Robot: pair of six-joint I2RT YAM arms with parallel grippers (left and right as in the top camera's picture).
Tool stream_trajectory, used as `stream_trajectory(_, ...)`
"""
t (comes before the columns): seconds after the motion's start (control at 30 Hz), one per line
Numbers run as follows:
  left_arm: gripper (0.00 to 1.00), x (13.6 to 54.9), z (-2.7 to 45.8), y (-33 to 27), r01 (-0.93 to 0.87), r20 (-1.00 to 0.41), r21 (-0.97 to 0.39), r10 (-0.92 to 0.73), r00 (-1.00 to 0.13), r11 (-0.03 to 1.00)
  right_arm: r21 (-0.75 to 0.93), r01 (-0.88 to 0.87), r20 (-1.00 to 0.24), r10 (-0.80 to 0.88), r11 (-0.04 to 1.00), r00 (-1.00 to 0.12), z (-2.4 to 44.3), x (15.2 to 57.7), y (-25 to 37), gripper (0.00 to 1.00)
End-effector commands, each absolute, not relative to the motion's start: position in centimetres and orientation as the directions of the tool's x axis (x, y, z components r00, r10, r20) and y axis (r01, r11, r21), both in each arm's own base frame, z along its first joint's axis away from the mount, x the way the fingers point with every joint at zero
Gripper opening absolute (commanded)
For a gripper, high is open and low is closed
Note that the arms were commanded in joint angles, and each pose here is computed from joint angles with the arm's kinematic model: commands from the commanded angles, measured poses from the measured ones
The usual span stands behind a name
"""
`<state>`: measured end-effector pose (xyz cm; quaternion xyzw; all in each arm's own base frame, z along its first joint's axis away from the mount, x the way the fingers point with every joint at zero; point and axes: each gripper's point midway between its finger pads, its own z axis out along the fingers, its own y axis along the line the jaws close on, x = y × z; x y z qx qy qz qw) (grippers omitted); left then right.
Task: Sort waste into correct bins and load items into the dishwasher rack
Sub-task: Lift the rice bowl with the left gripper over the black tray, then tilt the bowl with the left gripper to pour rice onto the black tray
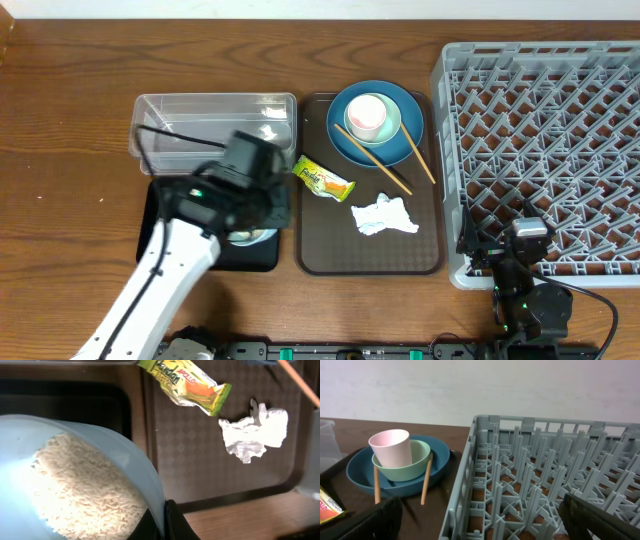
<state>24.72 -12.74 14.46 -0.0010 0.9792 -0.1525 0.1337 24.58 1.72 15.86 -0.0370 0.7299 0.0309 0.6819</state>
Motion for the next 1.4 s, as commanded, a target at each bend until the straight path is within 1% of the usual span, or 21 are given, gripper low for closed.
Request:
stream_trajectory(0.0, 0.06, 24.6, 15.5, -12.8, 0.099, -0.251, -0.422, -0.011, -0.968, 0.901, -0.010, -0.100, -0.997, -0.017, 0.995, -0.070, 15.7, 24.6, 1.8, 0.99)
stream_trajectory(0.17, 0.06, 25.4, 16.1, -10.5, 0.055, -0.243, -0.499, -0.078, -0.967, 0.865, -0.010, -0.100, -0.997, -0.017, 0.995, -0.070, 15.7, 24.6, 1.8, 0.99)
stream_trajectory(0.33, 0.06, 25.6, 17.2, -10.1, 0.078, -0.247, -0.608, -0.096, -0.964, 0.790, -0.010, -0.100, -0.997, -0.017, 0.995, -0.070, 15.7, 24.6, 1.8, 0.99)
stream_trajectory(0.53, 0.06, 26.0, 17.3, -9.3, 0.081, -0.253, -0.648, -0.113, -0.961, 0.757, -0.010, -0.100, -0.997, -0.017, 0.995, -0.070, 15.7, 24.6, 1.8, 0.99)
stream_trajectory(0.87, 0.06, 25.6, 16.9, -8.5, 0.044, -0.223, -0.653, -0.137, -0.965, 0.756, -0.010, -0.100, -0.997, -0.017, 0.995, -0.070, 15.7, 24.6, 1.8, 0.99)
stream_trajectory(0.97, 0.06, 25.5, 17.4, -9.1, 0.065, -0.227, -0.695, -0.133, -0.965, 0.716, -0.010, -0.100, -0.997, -0.017, 0.995, -0.070, 15.7, 24.6, 1.8, 0.99)
stream_trajectory(1.17, 0.06, 25.3, 17.8, -9.1, 0.037, -0.200, -0.761, -0.180, -0.963, 0.647, -0.010, -0.100, -0.997, -0.017, 0.995, -0.070, 15.7, 24.6, 1.8, 0.99)
stream_trajectory(1.37, 0.06, 25.0, 16.2, -7.2, -0.038, -0.163, -0.774, -0.257, -0.953, 0.632, -0.010, -0.100, -0.997, -0.017, 0.995, -0.070, 15.7, 24.6, 1.8, 0.99)
